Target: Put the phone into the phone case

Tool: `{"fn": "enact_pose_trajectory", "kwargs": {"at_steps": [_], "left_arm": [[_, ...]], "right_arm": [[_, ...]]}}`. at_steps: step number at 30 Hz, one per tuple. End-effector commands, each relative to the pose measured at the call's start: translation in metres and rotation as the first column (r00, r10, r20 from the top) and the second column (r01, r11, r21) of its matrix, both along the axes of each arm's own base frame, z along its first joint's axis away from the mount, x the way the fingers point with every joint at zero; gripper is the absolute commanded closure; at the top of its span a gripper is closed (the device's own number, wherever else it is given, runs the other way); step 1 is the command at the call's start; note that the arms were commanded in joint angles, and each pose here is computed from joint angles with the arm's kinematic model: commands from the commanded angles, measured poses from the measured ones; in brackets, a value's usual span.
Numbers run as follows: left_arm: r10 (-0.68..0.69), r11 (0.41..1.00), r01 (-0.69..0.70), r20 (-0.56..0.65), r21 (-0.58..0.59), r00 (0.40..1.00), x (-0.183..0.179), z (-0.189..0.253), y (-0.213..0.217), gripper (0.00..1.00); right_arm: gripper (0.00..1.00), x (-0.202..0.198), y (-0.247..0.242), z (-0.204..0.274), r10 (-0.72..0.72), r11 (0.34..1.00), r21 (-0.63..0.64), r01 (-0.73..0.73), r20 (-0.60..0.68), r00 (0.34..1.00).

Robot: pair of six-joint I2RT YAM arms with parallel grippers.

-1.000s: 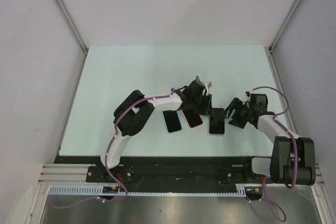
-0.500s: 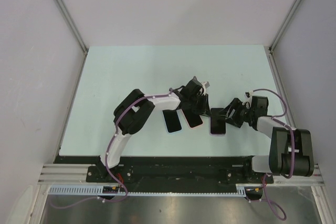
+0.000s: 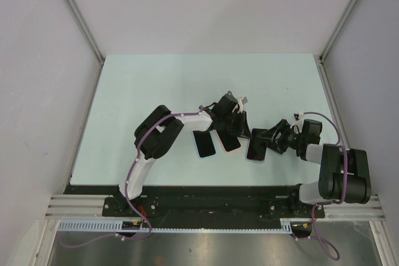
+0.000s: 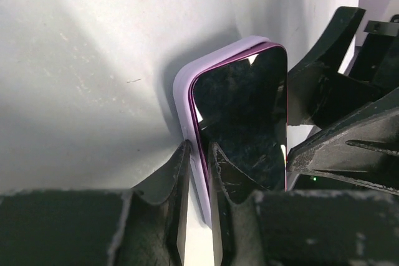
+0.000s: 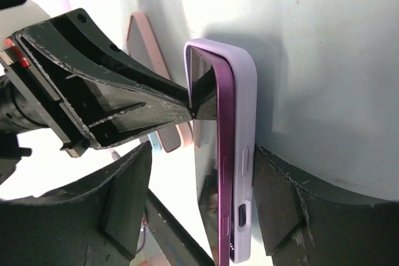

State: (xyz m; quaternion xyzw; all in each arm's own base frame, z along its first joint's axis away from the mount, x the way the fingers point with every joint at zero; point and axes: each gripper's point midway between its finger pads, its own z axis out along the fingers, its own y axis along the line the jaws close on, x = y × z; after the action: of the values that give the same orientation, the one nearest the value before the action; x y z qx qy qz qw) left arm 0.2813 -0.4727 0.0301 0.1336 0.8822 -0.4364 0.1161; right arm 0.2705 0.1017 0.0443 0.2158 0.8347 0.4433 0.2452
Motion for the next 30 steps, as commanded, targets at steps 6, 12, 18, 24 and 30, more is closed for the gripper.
{"fn": "enact_pose_trajectory", "kwargs": {"at_steps": [6, 12, 18, 24, 30], "left_arm": [[-0.079, 0.992, 0.077, -0.020, -0.105, 0.997, -0.019, 0.020, -0.018, 0.78], [-0.072, 0.993, 0.069, -0.023, -0.096, 0.997, -0.018, 0.016, -0.015, 0.75], [-0.066, 0.994, 0.064, -0.022, -0.086, 0.998, -0.016, 0.012, -0.010, 0.68], [-0.071, 0.994, 0.069, -0.017, -0.083, 0.997, -0.017, 0.012, -0.009, 0.57], [-0.075, 0.994, 0.074, -0.012, -0.083, 0.997, -0.017, 0.013, -0.009, 0.58]], "right_arm": [[0.36, 0.003, 0.003, 0.017, 0.026, 0.995, 0.093, -0.032, 0.062, 0.998], [0.48, 0.005, -0.004, 0.020, -0.004, 0.996, 0.090, -0.002, 0.064, 0.998], [0.66, 0.006, -0.008, 0.019, -0.024, 0.997, 0.079, 0.019, 0.061, 0.998], [0.89, 0.007, -0.012, 0.014, -0.046, 0.997, 0.059, 0.043, 0.045, 0.998], [0.84, 0.008, -0.014, 0.010, -0.060, 0.997, 0.050, 0.058, 0.029, 0.998]]}}
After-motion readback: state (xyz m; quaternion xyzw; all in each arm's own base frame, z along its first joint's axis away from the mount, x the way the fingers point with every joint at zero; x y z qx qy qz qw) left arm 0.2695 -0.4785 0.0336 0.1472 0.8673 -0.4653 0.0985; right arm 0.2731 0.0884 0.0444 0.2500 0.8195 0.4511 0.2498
